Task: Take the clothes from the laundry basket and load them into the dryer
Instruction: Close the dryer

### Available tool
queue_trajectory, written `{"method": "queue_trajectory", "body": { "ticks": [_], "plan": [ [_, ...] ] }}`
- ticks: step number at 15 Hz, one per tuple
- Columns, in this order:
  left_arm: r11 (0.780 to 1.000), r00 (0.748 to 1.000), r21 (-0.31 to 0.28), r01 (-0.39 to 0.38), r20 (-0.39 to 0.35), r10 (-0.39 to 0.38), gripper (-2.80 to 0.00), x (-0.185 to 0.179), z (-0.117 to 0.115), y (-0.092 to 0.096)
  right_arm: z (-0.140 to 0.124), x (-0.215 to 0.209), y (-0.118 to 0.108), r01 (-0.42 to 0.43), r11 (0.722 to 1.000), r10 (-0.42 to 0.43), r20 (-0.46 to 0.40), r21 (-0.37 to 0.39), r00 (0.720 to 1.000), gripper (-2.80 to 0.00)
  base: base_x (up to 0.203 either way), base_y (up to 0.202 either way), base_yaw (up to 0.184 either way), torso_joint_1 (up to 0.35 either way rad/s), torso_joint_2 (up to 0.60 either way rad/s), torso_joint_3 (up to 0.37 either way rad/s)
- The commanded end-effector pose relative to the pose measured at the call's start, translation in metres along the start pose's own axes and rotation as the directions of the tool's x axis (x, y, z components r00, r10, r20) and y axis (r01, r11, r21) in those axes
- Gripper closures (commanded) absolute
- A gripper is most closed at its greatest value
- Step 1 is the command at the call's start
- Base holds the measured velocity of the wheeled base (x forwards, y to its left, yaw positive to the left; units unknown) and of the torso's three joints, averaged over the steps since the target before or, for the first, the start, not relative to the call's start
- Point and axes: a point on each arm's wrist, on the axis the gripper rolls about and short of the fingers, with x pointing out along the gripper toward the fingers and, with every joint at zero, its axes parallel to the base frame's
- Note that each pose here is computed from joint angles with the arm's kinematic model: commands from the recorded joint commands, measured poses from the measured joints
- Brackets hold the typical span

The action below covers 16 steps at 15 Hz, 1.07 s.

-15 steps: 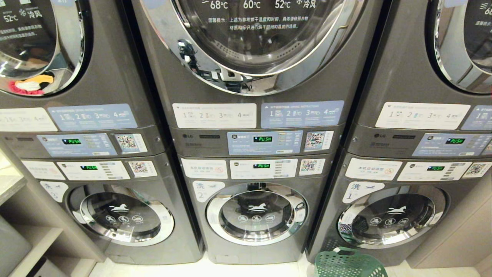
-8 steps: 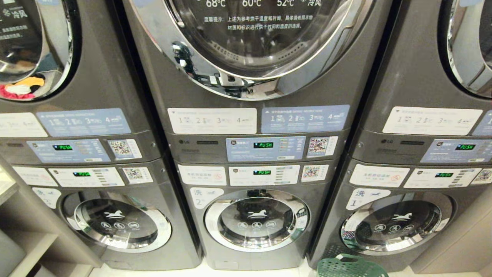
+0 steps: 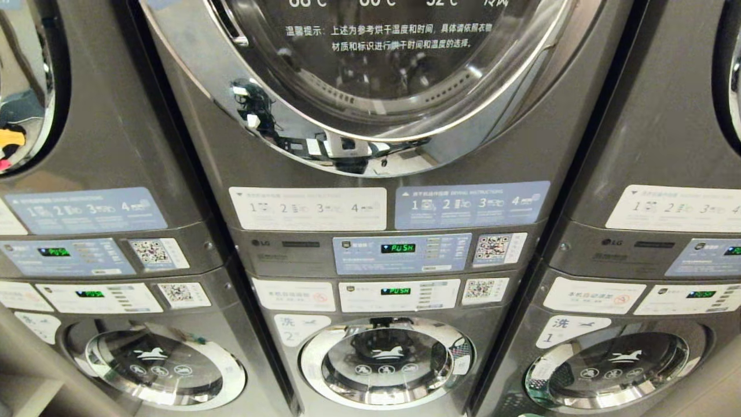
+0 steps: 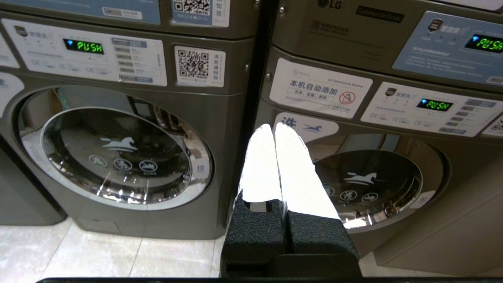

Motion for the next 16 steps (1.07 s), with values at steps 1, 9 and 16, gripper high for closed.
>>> {"method": "queue_trajectory", "body": {
  "ticks": [1,9,16],
  "plan": [
    [1.000,1.000,0.000,-0.001,-0.003,0.001,0.00,0.0002,-0.0004,0.0000,0.0000,0.0001,0.0000,0.000,1.000,0.000,-0.003,-0.001,1.000,0.00,0.194,0.000,0.001,0.006,0.00,-0.006],
    [1.000,1.000,0.002,-0.001,-0.003,0.001,0.00,0.0002,-0.0004,0.0000,0.0000,0.0001,0.0000,0.000,1.000,0.000,-0.003,0.002,1.000,0.00,0.195,0.000,-0.001,0.003,0.00,0.003],
    [1.000,1.000,0.003,-0.001,-0.002,0.001,0.00,0.0002,-0.0004,0.0000,-0.0004,-0.0003,0.0001,-0.002,1.000,0.002,-0.014,0.004,1.000,0.00,0.063,0.000,0.000,0.002,0.01,0.002]
  ]
}}
